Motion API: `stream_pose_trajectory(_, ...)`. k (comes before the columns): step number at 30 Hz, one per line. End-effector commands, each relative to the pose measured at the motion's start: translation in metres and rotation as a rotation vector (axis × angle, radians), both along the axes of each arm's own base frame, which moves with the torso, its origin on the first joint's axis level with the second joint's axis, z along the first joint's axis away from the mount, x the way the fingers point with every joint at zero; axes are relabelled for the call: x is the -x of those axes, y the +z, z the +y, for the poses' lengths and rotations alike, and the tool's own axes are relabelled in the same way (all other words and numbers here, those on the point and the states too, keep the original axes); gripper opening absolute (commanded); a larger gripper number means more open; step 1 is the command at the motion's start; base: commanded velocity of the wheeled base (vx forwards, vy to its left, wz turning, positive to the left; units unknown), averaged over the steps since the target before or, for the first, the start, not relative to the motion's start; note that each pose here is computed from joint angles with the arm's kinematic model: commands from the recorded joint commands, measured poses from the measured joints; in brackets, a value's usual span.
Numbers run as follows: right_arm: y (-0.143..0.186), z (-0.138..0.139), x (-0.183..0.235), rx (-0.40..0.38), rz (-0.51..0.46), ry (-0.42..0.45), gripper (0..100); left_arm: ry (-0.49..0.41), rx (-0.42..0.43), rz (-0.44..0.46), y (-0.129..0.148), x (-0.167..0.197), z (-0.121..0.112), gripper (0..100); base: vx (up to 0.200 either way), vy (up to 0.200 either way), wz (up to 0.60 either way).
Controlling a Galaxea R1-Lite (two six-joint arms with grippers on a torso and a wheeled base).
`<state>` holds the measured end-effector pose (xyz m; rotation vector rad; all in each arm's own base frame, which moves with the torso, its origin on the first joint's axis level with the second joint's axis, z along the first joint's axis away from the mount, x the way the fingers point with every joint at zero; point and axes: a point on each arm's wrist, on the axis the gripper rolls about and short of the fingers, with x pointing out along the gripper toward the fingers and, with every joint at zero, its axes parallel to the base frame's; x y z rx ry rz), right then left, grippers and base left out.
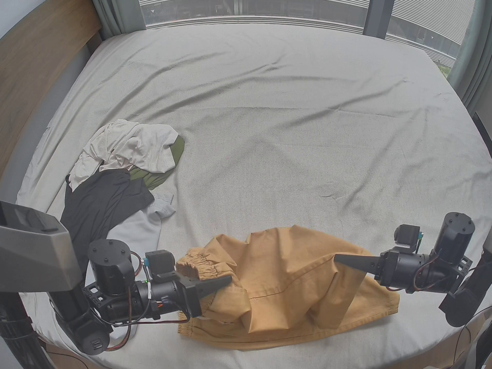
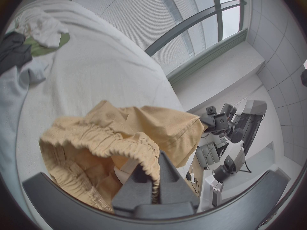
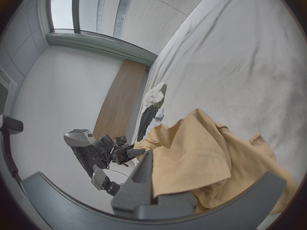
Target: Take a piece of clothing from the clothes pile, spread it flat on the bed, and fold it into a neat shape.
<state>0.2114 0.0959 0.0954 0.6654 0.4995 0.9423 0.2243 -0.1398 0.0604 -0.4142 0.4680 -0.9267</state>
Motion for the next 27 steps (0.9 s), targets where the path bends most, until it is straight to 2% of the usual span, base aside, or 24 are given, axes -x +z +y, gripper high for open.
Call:
stream_pose_trajectory(1,0.028,-0.01,0.01,-0.04,-0.118,-0.026,0,0.05,0.098,-0.116,0.042,0.005,0.015,0,0.0,0.0,0.0)
stream_pose_trajectory(9,0.034,-0.012,0.013,-0.05,-0.147,-0.032,0,0.072,0.183,-0.174,0.07,0.009,0.023,0,0.0,0.0,0.0)
stream_pose_trajectory(15,0.036,-0.015,0.01,-0.052,-0.16,-0.047,0,0.078,0.175,-0.158,0.066,0.01,0.024,0,0.0,0.0,0.0)
stream_pose_trajectory(27,0.044,-0.045,-0.003,-0.056,-0.197,-0.117,0,0.152,0.178,-0.176,0.068,-0.006,0.039,0,0.0,0.0,0.0)
